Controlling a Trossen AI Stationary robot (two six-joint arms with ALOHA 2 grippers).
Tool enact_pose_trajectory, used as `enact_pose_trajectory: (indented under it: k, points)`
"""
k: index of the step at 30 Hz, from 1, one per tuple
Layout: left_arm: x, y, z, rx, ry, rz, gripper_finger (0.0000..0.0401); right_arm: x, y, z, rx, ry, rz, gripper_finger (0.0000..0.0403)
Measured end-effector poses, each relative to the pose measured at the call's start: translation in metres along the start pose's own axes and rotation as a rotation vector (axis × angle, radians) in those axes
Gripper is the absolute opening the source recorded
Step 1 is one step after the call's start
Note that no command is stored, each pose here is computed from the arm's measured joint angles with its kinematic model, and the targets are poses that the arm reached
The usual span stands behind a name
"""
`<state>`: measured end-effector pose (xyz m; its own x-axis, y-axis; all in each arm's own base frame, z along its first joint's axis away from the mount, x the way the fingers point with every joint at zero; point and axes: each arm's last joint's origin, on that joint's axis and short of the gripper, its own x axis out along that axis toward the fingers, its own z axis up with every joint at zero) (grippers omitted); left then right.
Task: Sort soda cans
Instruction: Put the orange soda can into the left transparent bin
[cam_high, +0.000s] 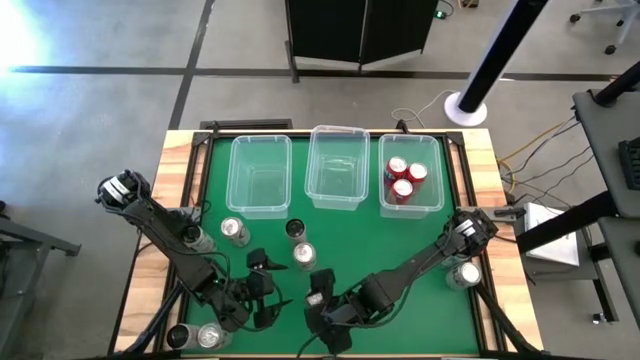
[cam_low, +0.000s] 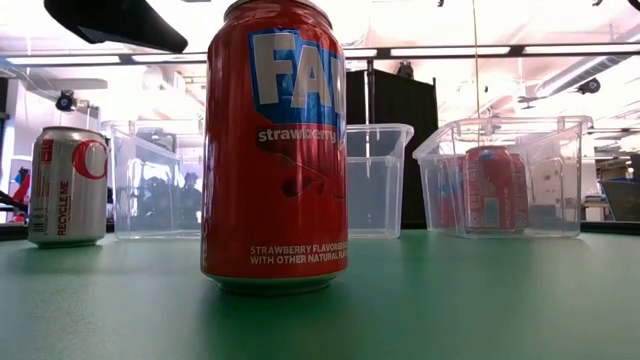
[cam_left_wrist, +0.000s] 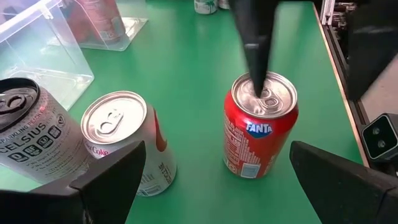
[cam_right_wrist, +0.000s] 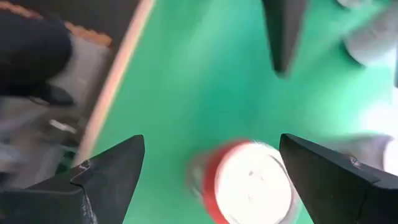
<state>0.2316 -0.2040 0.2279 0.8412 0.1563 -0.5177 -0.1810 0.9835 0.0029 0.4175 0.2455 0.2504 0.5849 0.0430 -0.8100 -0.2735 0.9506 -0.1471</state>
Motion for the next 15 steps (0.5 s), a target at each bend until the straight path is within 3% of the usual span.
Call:
enact_pose_trajectory:
  k: [8, 15]
  points:
    - [0.0, 0.0, 0.0, 0.005, -0.009, 0.012, 0.0382, 0.014, -0.022, -0.007, 0.036, 0.042, -0.072, 0.0368]
    - [0.0, 0.0, 0.0, 0.009, -0.01, 0.014, 0.0382, 0.033, -0.036, -0.022, 0.129, 0.129, 0.05, 0.0368]
